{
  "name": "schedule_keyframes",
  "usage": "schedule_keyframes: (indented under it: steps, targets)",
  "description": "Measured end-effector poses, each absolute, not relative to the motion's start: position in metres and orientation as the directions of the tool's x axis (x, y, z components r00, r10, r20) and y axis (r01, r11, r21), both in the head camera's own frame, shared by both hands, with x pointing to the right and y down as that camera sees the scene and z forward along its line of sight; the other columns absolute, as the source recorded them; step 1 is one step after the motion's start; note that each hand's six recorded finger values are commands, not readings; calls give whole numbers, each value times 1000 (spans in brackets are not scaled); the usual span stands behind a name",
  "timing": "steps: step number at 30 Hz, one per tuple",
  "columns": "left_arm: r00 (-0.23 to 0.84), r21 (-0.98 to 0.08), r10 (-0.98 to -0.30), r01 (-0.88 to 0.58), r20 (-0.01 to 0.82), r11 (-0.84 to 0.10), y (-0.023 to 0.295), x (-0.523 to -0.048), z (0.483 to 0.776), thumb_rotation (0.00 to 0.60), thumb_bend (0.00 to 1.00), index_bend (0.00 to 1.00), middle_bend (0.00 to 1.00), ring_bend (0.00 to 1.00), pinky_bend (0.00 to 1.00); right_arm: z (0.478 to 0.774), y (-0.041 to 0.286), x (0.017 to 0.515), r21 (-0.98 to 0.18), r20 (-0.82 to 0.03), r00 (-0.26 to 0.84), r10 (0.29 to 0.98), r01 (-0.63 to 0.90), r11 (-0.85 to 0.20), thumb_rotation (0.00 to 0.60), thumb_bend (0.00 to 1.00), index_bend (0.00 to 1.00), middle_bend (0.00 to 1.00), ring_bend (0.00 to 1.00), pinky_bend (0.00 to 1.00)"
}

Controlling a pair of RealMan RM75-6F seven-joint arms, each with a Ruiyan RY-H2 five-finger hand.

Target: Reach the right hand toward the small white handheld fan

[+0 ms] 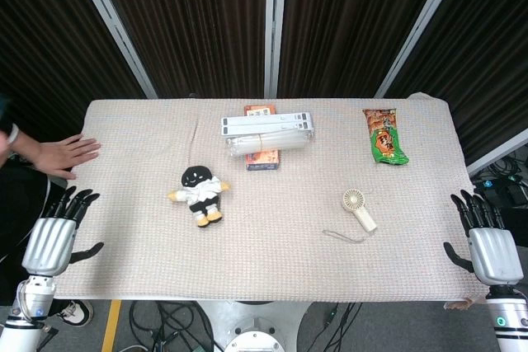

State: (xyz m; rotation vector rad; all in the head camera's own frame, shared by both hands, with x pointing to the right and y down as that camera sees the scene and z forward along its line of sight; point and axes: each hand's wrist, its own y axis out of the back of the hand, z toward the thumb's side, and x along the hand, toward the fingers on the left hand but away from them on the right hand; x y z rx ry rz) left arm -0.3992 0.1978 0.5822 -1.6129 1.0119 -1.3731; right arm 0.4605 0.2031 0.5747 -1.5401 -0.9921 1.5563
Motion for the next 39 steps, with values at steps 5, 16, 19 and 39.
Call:
schedule_keyframes:
  steps: [5, 16, 19, 39]
  targets:
    - [103, -919, -922, -90, 374, -383, 198, -399, 582, 600, 80, 161, 143, 53, 210, 575, 203, 459, -895, -446, -23, 895, 24, -445, 600, 204, 0, 0, 0, 0]
    - [111, -920, -922, -97, 370, -380, 197, -399, 581, 600, 80, 160, 143, 53, 210, 577, 203, 456, -894, -448, -15, 894, 27, -448, 600, 579, 0, 0, 0, 0]
    - [112, -919, -922, -99, 371, -382, 195, -399, 582, 600, 81, 160, 143, 53, 210, 578, 202, 453, -896, -444, -8, 896, 30, -444, 600, 1000, 0, 0, 0, 0]
    - [98, -906, -911, -106, 400, -409, 199, -411, 595, 600, 80, 161, 143, 53, 210, 628, 195, 398, -832, -555, 111, 824, -84, -549, 600, 1000, 0, 709, 679, 597]
